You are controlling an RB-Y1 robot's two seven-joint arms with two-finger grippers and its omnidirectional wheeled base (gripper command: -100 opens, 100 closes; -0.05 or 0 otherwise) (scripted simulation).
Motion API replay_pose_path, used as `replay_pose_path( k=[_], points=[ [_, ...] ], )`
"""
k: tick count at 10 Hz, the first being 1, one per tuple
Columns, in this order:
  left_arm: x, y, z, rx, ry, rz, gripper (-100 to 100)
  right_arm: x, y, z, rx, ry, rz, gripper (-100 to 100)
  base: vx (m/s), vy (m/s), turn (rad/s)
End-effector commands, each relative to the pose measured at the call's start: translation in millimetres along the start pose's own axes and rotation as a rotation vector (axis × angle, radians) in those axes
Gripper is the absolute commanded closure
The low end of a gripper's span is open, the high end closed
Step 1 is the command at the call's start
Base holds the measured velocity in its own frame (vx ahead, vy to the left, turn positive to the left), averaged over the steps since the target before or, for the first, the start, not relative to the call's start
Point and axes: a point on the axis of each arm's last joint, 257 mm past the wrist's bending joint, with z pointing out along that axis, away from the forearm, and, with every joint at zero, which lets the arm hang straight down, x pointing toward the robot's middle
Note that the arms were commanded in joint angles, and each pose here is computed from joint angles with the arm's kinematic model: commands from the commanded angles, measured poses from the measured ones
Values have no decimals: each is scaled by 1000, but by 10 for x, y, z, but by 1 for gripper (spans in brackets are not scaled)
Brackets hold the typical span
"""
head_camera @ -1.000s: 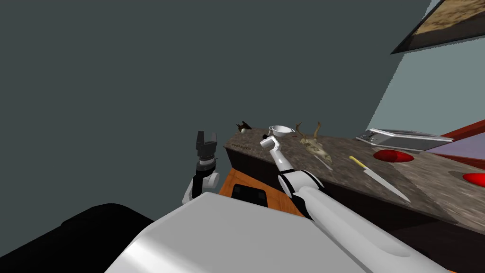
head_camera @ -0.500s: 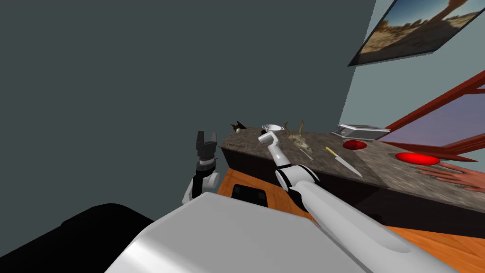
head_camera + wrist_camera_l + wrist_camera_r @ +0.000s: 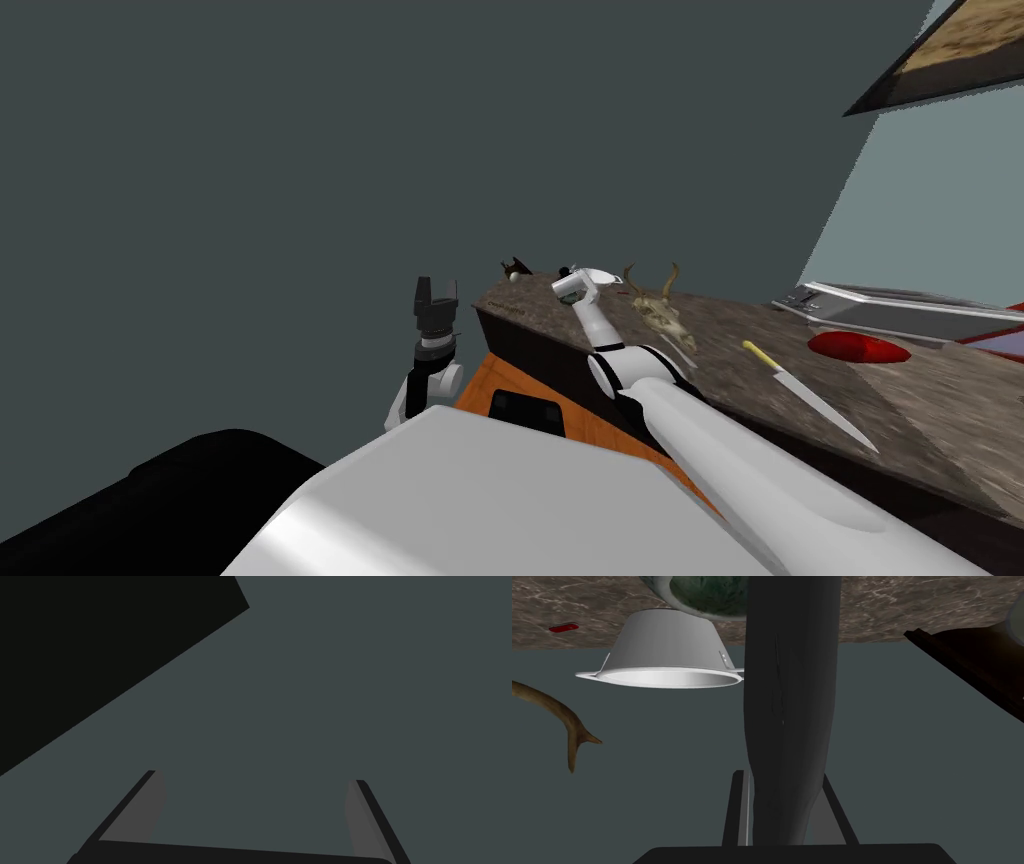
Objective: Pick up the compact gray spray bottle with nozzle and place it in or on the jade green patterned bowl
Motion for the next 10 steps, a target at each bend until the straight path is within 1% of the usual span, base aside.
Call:
replay_pose_path(
  k=[1, 2, 3, 5, 6, 7, 10],
  points=[
    [0, 0, 0, 0, 0, 0, 0, -92, -174, 23, 28, -3, 3, 100, 85, -135, 236],
    [0, 0, 0, 0, 0, 0, 0, -159, -340, 38, 56, -7, 7, 100, 90, -130, 302],
    [0, 0, 0, 0, 0, 0, 0, -193, -422, 44, 69, -10, 9, 100, 100, -139, 310],
    [0, 0, 0, 0, 0, 0, 0, -307, -675, 51, 111, -22, 15, 100, 72, -133, 280],
    [0, 0, 0, 0, 0, 0, 0, -255, -625, 43, 99, -19, 14, 100, 25, -68, 62],
    [0, 0, 0, 0, 0, 0, 0, -269, -638, 40, 102, -21, 14, -100, 6, -13, -10],
    [0, 0, 0, 0, 0, 0, 0, -269, -639, 41, 102, -21, 14, -100, 1, -2, 0]
  ],
)
